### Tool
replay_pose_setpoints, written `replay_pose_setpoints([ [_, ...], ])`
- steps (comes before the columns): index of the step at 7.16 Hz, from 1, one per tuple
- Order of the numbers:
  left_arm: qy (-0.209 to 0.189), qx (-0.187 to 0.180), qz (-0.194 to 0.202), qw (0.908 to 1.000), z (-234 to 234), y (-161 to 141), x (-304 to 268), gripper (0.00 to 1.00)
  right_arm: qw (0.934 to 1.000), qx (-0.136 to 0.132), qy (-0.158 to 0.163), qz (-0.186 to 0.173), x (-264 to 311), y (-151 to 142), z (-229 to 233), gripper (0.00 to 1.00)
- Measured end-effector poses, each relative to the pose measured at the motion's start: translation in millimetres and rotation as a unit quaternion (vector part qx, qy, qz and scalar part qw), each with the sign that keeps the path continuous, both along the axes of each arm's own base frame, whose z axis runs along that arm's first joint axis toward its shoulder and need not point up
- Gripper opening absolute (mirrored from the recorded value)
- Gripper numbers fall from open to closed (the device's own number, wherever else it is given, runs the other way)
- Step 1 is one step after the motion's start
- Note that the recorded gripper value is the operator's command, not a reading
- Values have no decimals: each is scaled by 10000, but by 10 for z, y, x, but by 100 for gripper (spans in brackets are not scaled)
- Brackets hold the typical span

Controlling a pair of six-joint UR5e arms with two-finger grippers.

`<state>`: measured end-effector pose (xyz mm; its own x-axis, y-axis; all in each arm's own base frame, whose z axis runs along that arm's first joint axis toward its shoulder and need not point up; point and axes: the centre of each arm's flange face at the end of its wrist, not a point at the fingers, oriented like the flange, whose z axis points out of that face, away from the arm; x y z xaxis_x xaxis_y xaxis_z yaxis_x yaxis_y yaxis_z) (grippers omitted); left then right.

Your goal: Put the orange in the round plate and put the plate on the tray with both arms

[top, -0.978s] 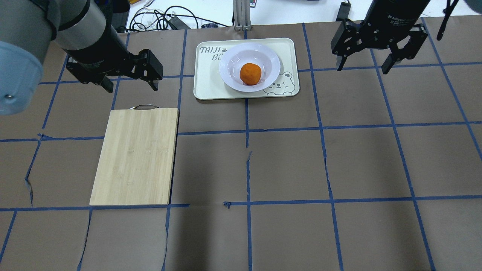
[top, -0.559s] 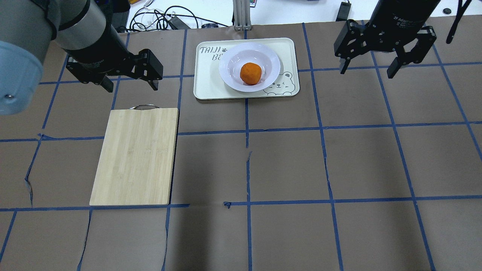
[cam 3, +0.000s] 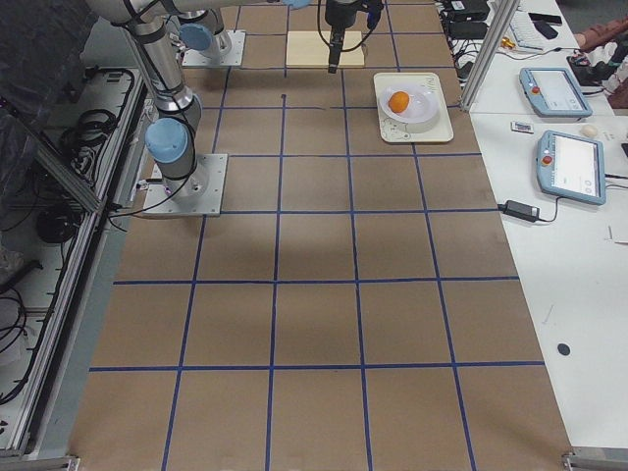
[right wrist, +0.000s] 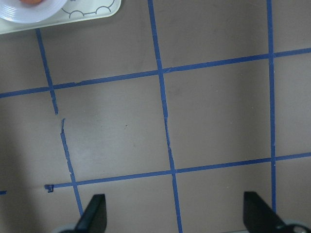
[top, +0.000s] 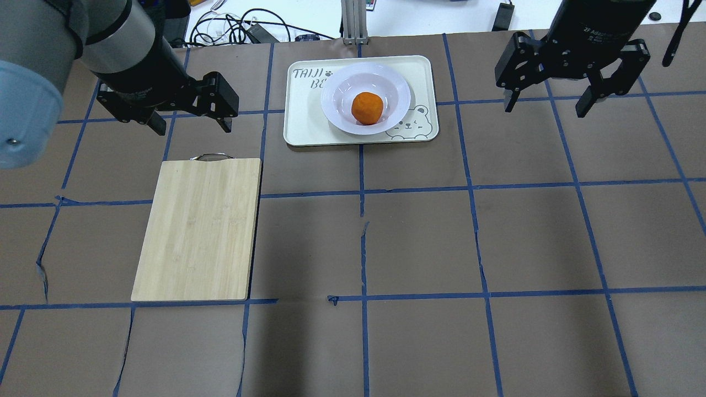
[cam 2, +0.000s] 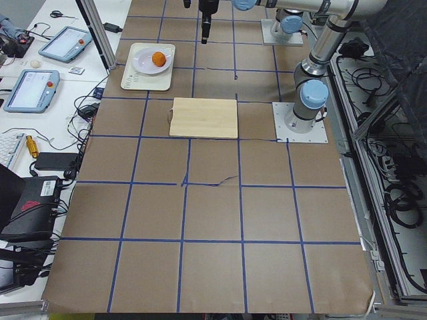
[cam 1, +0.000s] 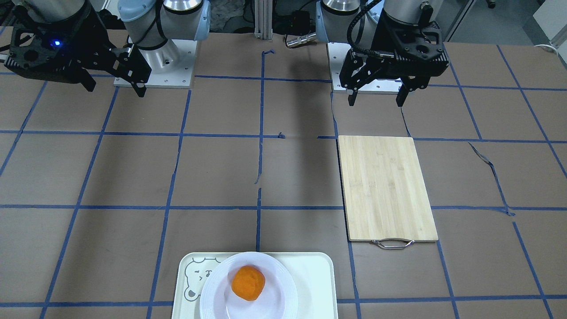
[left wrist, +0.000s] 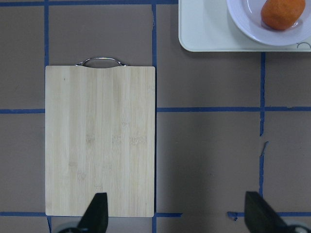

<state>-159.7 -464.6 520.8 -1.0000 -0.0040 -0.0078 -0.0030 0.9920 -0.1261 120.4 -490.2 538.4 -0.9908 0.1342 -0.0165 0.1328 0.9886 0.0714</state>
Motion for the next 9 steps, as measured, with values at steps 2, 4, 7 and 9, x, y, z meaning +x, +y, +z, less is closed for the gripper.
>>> replay_pose_setpoints([
  [2,0,10,0,10000,-6,1,0,100,9999,22,15,-153,9,13,-28,100],
  [4,-1,12,-3,10000,-7,2,0,100,9989,57,27,-458,15,49,-93,100],
  [7,-1,10,0,10000,-5,2,0,100,9995,-54,30,-311,17,120,-121,100],
  [9,-1,11,0,10000,-6,2,0,100,9999,-87,98,-110,44,154,-132,100],
])
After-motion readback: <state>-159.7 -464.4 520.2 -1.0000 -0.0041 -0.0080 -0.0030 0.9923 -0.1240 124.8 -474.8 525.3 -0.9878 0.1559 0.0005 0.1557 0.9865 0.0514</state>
